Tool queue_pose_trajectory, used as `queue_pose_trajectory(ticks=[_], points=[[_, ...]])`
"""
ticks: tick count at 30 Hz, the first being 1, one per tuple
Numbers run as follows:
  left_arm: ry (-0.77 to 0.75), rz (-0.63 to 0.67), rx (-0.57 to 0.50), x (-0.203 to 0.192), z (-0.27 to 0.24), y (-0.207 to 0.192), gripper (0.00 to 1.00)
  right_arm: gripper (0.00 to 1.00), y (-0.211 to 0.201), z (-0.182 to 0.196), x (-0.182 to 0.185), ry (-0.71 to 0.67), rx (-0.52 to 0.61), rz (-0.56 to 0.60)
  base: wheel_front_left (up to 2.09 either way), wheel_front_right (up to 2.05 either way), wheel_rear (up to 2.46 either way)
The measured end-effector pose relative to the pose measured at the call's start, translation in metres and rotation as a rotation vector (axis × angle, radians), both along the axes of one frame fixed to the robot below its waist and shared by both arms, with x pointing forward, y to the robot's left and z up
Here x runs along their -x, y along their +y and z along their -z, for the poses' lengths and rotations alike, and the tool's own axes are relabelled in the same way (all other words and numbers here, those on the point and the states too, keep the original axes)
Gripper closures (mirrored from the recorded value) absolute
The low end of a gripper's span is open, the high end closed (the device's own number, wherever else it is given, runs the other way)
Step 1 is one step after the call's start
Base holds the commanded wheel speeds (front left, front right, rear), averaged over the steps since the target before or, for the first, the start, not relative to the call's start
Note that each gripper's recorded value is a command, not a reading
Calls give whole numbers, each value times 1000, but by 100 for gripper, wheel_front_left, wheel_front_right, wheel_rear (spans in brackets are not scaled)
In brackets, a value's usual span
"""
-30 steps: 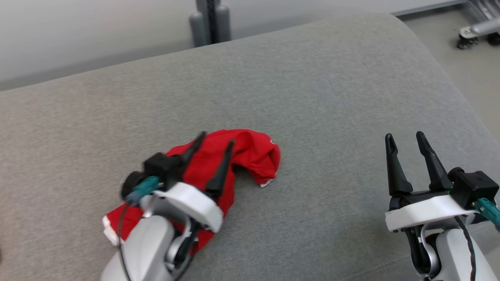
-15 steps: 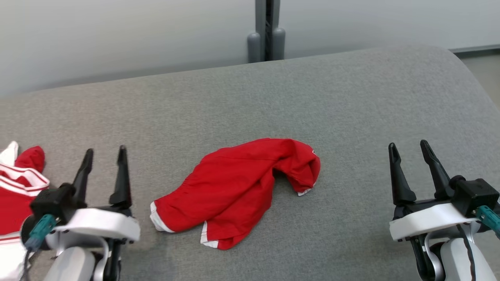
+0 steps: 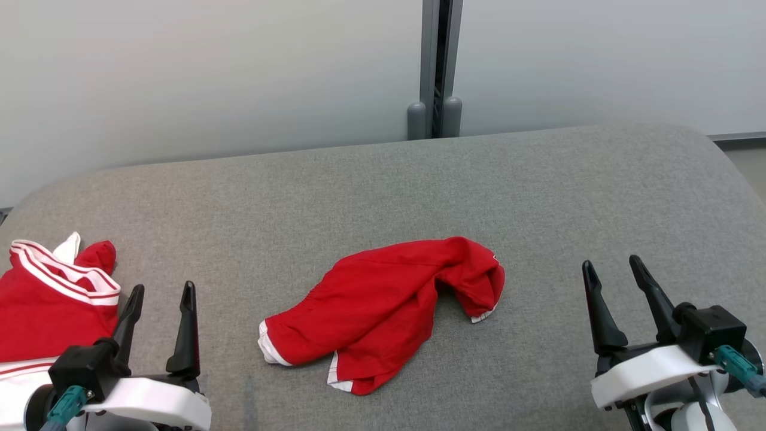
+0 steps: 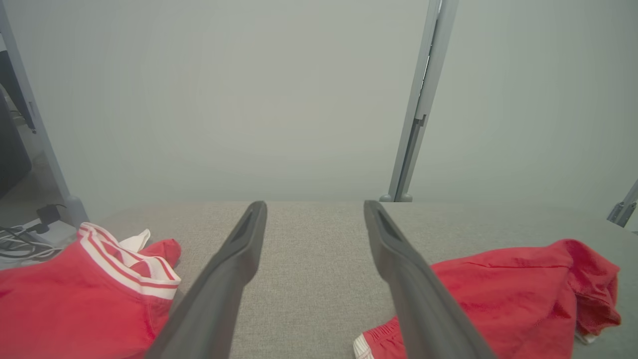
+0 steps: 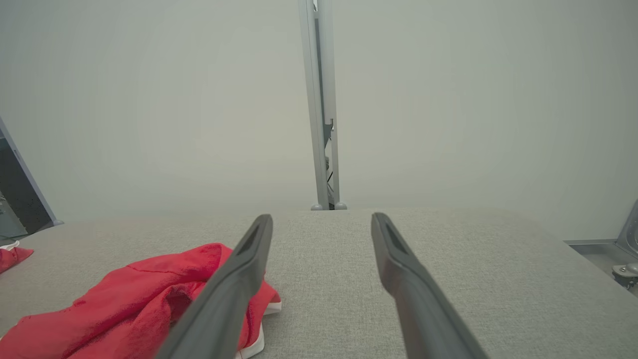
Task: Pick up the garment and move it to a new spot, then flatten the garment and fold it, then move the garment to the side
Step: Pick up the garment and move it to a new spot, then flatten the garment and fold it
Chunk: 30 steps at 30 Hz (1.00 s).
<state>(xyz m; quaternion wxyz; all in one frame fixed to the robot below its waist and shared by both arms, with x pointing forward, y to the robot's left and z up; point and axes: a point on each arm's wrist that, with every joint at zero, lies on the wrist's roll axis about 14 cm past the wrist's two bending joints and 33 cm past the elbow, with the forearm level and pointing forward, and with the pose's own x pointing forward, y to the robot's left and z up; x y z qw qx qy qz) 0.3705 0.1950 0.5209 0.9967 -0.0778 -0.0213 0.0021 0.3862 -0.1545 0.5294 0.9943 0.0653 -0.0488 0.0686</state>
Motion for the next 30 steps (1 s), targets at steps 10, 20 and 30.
queue_pose_trajectory(ticks=[10,20,30], points=[[15,1,2,15,-3,-3,0,0,-9,0,20,13,-9,23,0,0,0],[36,2,6,16,-2,-5,0,0,-13,-2,22,15,-1,36,0,0,0],[35,1,10,16,-3,-7,0,0,-12,-3,22,17,3,32,0,0,0]])
